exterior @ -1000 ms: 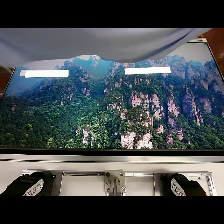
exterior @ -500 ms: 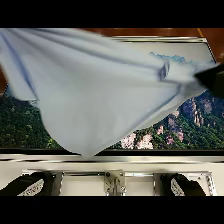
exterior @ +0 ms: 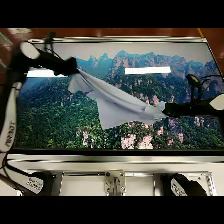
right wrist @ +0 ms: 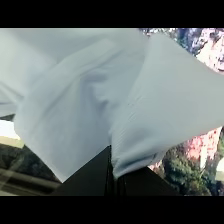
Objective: Fold the shirts.
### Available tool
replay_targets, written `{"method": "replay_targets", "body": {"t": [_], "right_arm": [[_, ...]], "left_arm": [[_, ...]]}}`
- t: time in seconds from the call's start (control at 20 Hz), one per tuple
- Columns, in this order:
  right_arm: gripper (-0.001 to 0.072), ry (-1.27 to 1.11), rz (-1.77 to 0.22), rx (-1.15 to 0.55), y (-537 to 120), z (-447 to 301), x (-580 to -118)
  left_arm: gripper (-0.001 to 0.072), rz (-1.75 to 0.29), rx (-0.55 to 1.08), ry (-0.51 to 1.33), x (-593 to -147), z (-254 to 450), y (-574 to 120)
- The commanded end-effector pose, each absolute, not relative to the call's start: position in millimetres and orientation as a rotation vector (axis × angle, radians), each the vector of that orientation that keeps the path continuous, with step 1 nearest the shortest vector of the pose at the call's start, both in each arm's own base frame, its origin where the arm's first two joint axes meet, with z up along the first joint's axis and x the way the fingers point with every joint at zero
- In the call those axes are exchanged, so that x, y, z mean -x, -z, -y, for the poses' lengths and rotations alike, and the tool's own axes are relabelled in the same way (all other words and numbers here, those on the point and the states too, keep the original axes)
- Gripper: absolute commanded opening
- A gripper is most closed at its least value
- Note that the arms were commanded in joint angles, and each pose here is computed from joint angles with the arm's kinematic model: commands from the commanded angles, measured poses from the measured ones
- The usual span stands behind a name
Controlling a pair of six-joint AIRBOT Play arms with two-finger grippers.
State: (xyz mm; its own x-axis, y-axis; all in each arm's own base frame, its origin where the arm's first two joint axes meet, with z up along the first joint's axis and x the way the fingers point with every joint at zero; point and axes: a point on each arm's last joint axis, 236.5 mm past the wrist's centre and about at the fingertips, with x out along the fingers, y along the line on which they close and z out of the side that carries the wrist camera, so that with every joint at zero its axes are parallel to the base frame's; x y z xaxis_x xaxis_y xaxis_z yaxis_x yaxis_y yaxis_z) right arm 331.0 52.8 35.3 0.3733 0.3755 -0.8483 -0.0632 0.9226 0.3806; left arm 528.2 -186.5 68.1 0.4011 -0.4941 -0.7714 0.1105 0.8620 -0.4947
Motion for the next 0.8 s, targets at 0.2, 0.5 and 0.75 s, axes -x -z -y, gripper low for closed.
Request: {"method": "replay_targets", "body": {"t": [0.2, 0.5, 0.75], "right_arm": [[0.0056, -0.226, -1.144, -0.314, 11.3, -40.1, -357.2], [0.0056, -0.25, -1.199, -0.312, 15.3, -44.6, -344.5], [0.0057, -0.249, -1.195, -0.312, 15.1, -44.3, -345.3]], "left_arm": [[0.0594, -1.371, 0.515, 0.448, -502.7, 211.0, 2.8], [0.059, -1.552, 0.358, 0.38, -422.9, 114.5, -38.6], [0.0613, -1.604, 0.641, 0.481, -344.7, 205.5, 35.7]]}}
